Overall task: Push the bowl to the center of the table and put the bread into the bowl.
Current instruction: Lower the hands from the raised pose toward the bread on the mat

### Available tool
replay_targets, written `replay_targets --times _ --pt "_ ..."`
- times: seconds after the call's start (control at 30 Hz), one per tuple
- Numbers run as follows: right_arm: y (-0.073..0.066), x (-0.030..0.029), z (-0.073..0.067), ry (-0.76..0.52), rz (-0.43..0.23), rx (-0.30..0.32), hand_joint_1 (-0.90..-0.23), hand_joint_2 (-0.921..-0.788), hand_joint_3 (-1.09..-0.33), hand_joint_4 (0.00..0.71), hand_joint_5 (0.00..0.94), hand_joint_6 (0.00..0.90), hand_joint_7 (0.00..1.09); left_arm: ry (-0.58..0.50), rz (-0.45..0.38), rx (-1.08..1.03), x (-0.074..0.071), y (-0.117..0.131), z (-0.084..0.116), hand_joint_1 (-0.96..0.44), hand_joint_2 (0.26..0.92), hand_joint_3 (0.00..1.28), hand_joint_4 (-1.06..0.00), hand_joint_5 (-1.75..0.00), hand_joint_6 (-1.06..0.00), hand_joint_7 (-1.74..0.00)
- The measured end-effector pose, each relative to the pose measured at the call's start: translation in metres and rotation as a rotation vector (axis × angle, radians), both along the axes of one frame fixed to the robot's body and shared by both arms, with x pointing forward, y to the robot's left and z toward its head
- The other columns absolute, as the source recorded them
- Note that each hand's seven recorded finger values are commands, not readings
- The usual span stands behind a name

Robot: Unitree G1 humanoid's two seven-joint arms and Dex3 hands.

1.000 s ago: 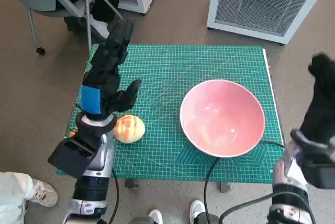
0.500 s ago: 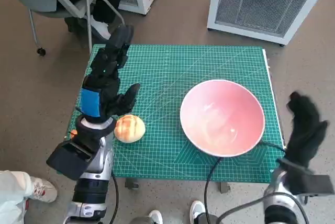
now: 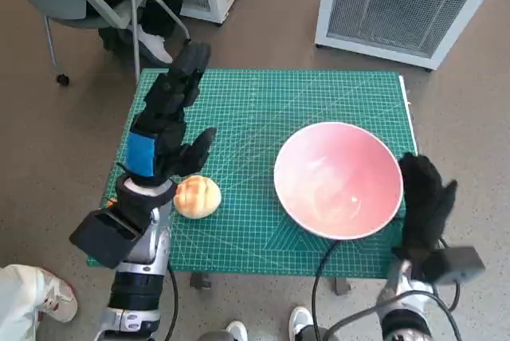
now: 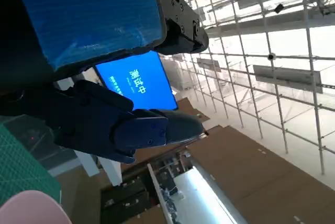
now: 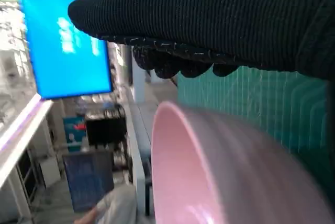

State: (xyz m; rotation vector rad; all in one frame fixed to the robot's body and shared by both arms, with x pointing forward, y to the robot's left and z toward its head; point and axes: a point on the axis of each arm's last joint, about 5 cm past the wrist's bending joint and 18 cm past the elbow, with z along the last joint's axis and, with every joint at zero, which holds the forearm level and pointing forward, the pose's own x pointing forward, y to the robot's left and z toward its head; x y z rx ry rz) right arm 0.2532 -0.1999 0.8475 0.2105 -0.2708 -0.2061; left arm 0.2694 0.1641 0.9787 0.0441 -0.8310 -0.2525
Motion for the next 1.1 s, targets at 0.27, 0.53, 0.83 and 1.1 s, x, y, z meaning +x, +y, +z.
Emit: replay_targets --times 0.27,0.53,0.83,1.1 --pt "0.012 0.0201 0.014 0.012 0.029 0.046 -0.526 -0.921 -0.889 0.183 0.015 0.027 0.54 -0.022 0.017 0.008 -0.002 0.004 0.004 -0.65 0.921 0.4 -0.32 0.0 -0.35 0.0" --pt "0.027 0.0368 0.029 0.0 0.065 0.094 -0.524 -0.921 -0.887 0.189 0.013 0.036 0.57 -0.018 0.047 0.021 -0.003 0.008 0.003 -0.66 0.921 0.41 -0.32 0.0 -0.35 0.0" --pt "0.043 0.0516 0.045 -0.029 0.108 0.133 -0.547 -0.921 -0.871 0.192 0.01 0.032 0.59 -0.011 0.073 0.039 -0.007 0.012 0.0 -0.67 0.921 0.41 -0.32 0.0 -0.34 0.0" --pt "0.053 0.0602 0.056 -0.029 0.133 0.151 -0.521 -0.921 -0.899 0.177 0.001 0.011 0.58 -0.018 0.083 0.054 -0.01 0.016 0.0 -0.67 0.921 0.42 -0.32 0.0 -0.34 0.0"
